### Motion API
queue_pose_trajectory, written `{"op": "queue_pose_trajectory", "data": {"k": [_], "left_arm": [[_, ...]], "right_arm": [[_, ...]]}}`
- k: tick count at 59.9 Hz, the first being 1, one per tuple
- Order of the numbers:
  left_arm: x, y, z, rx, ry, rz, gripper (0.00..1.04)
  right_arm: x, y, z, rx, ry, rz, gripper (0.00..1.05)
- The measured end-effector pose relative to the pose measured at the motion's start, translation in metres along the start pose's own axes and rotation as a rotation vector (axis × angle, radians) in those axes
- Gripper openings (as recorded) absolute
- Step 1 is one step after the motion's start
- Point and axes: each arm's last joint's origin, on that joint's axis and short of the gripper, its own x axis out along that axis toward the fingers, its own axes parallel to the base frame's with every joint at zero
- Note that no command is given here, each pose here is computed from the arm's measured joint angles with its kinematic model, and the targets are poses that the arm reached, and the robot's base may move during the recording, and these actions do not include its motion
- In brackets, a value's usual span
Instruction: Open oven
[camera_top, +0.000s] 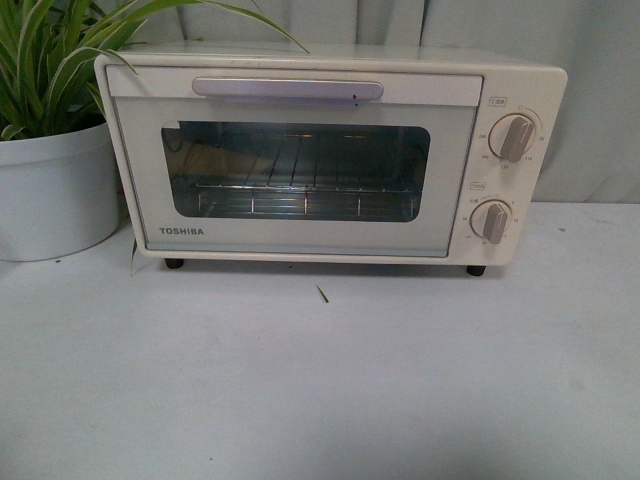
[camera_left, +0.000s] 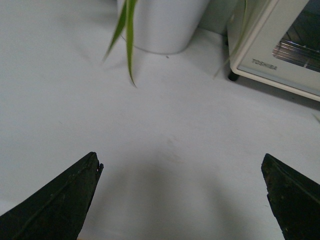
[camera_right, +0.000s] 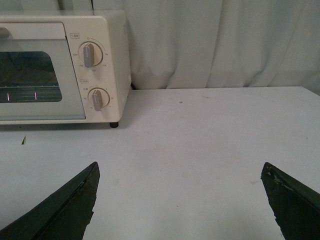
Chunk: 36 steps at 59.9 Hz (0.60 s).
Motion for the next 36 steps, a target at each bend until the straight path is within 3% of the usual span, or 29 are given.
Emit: {"op": "queue_pose_trajectory", "data": {"k": [8, 15, 36], "left_arm": [[0.012, -0.031, 0.006, -0.239, 0.165, -0.152, 0.98], [0.037, -0.064, 0.009, -0.418, 0.267, -0.203, 0.98], [0.103, -0.121, -0.005, -0.575, 0.410, -0.199, 0.98]], "right_arm": [[0.000, 0.000, 0.000, 0.000, 0.000, 0.000, 0.95], [0.000, 0.000, 0.000, 0.000, 0.000, 0.000, 0.95], [0.000, 0.000, 0.000, 0.000, 0.000, 0.000, 0.95]]}}
